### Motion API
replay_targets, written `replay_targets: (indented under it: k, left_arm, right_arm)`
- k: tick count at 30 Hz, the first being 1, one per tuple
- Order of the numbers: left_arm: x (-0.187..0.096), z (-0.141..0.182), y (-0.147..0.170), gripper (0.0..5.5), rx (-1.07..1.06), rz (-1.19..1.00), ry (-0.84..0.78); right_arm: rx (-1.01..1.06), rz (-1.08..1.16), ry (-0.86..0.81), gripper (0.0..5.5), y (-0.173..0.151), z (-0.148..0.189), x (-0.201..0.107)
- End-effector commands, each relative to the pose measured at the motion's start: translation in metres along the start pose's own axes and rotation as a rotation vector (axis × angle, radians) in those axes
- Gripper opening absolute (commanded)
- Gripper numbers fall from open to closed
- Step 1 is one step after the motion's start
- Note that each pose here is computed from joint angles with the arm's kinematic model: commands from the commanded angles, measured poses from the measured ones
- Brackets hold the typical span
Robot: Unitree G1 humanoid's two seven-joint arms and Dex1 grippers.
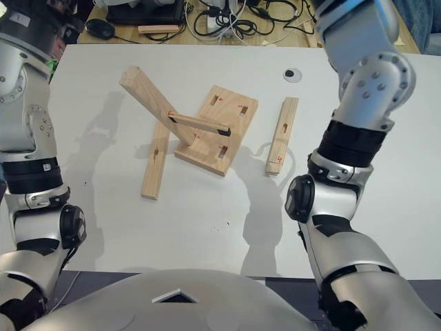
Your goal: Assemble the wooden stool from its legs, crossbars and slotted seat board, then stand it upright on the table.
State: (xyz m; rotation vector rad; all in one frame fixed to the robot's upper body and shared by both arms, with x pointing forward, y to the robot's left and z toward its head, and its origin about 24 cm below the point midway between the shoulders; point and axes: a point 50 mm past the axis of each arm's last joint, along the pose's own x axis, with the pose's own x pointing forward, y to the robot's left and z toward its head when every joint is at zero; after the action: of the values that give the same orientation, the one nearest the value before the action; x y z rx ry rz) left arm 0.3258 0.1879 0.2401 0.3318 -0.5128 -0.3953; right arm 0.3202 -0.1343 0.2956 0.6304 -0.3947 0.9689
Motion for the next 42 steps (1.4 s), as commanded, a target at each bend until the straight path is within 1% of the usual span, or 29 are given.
replay_targets:
  k: [1,7,9,11,15,20,27,32,36,38,42]
  left_arm:
    - [0.013,0.017,-0.011,2.05,0.04,-0.135,-0.103]
    - [0.014,0.029,-0.031,2.05,0.061,-0.258,-0.178]
    - [0.012,0.03,-0.039,2.05,0.059,-0.288,-0.188]
    - [0.01,0.03,-0.045,2.05,0.055,-0.311,-0.193]
    - [0.008,0.03,-0.053,2.05,0.05,-0.343,-0.2]
    - [0.005,0.025,-0.056,2.05,0.049,-0.359,-0.186]
    - [-0.001,0.018,-0.06,2.05,0.061,-0.388,-0.166]
    - [-0.002,0.02,-0.064,2.05,0.064,-0.414,-0.181]
    - [-0.001,0.021,-0.065,2.05,0.066,-0.419,-0.189]
    - [-0.001,0.022,-0.066,2.05,0.068,-0.416,-0.19]
    - [0.001,0.022,-0.063,2.05,0.094,-0.377,-0.187]
  right_arm:
    - [0.058,0.102,-0.001,2.26,0.017,0.007,0.007]
    - [0.115,0.142,0.018,3.16,0.026,-0.002,0.01]
    - [0.131,0.141,0.03,3.57,0.026,-0.008,0.011]
    - [0.143,0.135,0.04,3.81,0.025,-0.014,0.012]
    - [0.163,0.125,0.031,4.56,0.023,-0.018,0.016]
    - [0.18,0.133,0.009,4.64,0.027,-0.015,0.019]
    - [0.201,0.103,-0.015,3.4,0.026,-0.013,0.018]
    - [0.191,0.083,-0.011,2.43,0.023,-0.016,0.017]
    - [0.215,0.098,-0.012,1.8,0.023,-0.017,0.017]
    - [0.222,0.098,-0.015,1.38,0.024,-0.016,0.016]
    - [0.217,0.092,-0.029,1.17,0.023,-0.016,0.016]
